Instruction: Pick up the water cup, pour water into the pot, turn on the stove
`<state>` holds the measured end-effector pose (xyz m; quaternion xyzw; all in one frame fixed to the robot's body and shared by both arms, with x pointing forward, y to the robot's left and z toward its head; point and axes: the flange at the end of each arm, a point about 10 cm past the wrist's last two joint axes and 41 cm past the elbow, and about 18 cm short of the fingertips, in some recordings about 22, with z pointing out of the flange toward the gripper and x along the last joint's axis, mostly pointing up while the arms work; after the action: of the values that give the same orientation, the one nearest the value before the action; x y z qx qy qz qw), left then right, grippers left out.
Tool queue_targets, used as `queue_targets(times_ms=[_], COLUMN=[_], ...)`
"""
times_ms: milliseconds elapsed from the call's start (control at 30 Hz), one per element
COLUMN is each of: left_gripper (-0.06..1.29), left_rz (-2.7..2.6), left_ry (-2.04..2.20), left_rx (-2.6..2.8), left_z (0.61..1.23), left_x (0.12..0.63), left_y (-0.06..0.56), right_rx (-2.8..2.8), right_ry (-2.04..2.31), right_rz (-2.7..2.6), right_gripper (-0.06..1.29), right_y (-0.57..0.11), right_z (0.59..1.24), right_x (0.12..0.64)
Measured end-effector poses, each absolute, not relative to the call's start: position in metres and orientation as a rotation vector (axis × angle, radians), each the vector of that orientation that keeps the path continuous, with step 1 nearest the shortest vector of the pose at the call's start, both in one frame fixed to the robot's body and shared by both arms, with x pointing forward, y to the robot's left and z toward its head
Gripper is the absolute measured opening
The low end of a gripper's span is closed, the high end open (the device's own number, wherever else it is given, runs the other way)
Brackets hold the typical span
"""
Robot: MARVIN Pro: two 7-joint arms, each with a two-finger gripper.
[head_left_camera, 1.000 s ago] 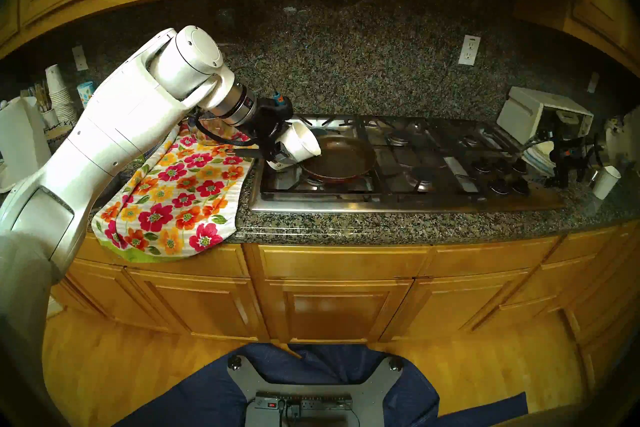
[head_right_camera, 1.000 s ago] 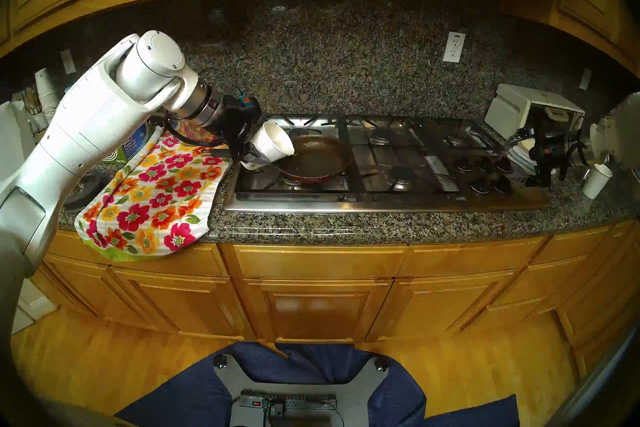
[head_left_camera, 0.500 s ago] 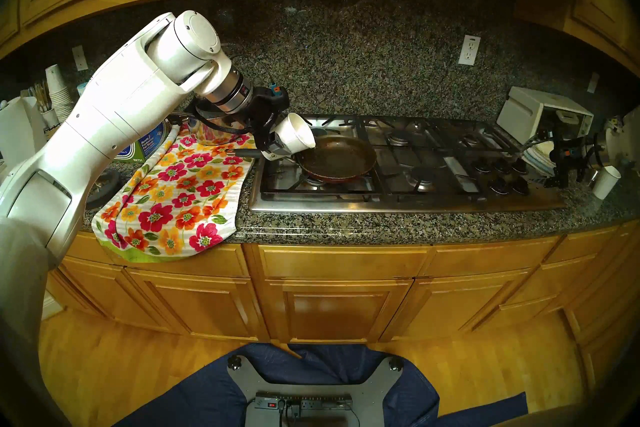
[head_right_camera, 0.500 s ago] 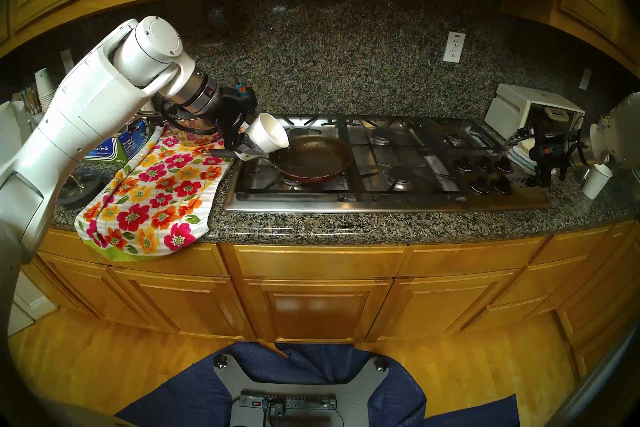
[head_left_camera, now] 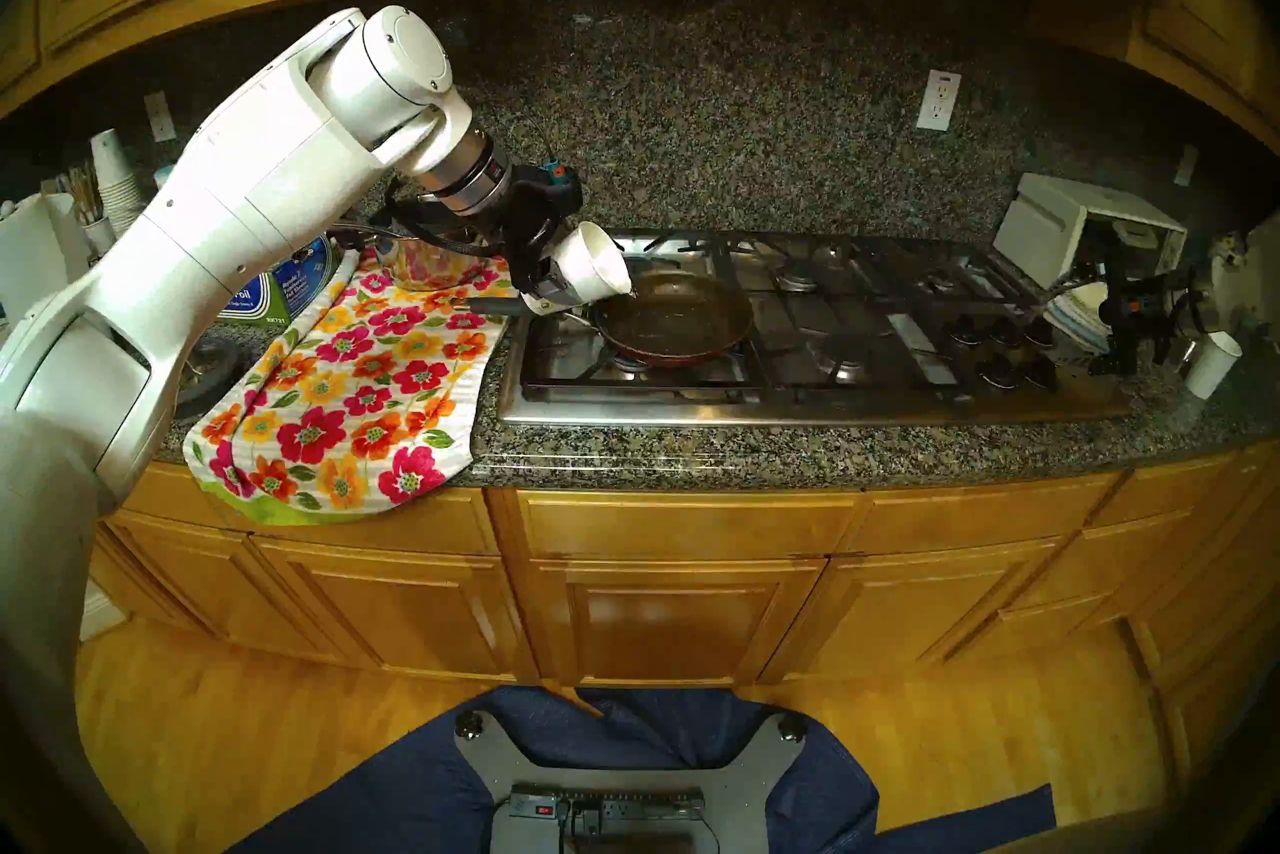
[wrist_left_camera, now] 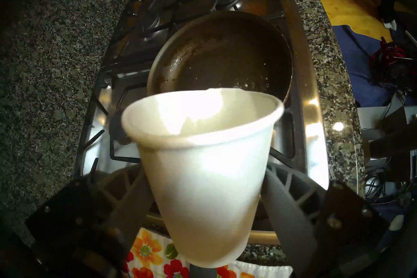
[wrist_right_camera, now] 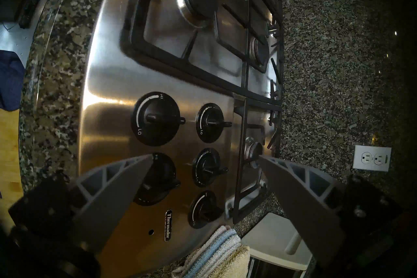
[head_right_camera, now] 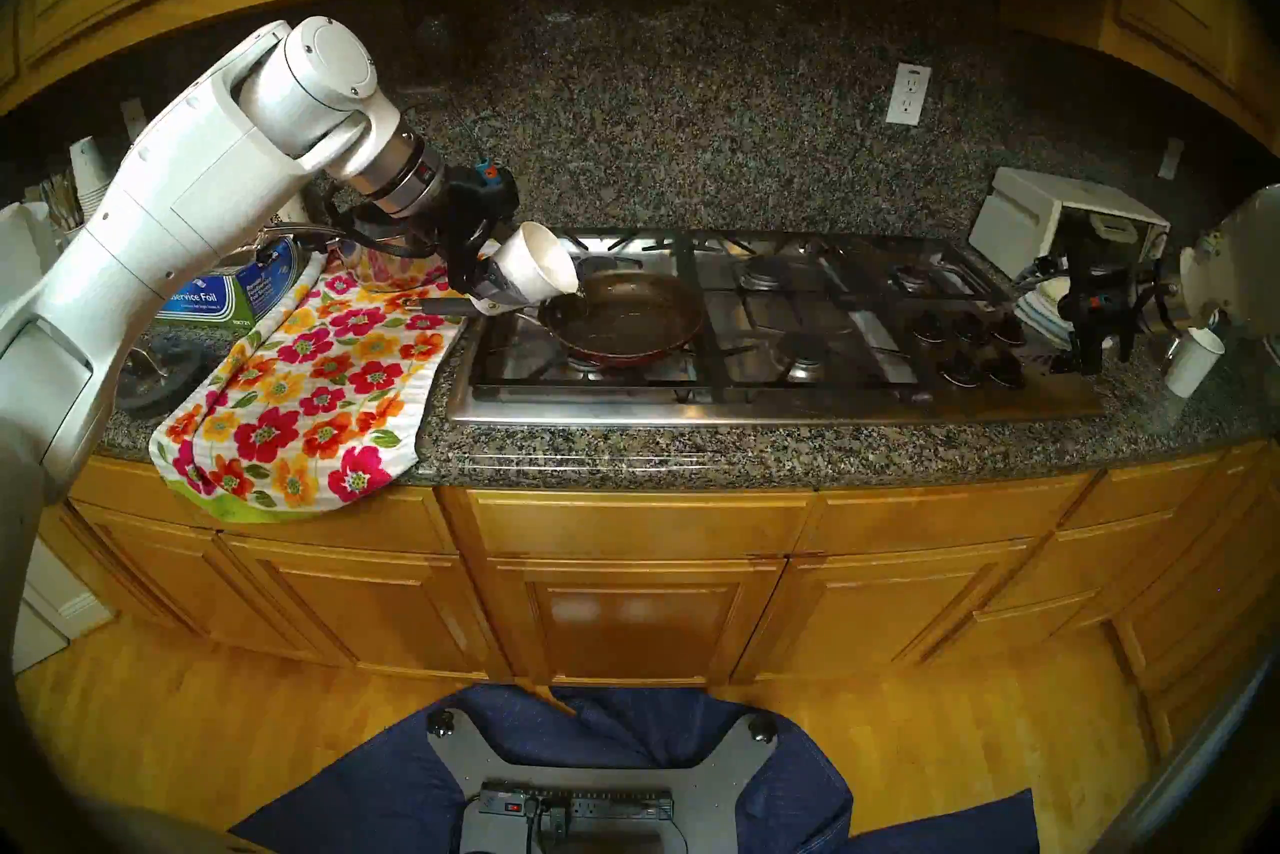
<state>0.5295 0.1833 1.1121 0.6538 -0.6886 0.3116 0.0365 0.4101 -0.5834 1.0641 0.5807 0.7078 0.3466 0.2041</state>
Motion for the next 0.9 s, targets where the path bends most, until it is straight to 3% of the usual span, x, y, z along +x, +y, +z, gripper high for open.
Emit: queue_targets(times_ms=[900], left_gripper=[0.89], left_rz=[0.862], left_ry=[-2.201], left_rx=[1.959], left_z=[1.128], left_x=[0.543], left_y=[0.171], right_rx=[1.620], right_ry=[1.974], right_rz=[0.967], right_gripper=[1.22], right_y=[-0.583], right_z=[1.064], right_x=[0.410])
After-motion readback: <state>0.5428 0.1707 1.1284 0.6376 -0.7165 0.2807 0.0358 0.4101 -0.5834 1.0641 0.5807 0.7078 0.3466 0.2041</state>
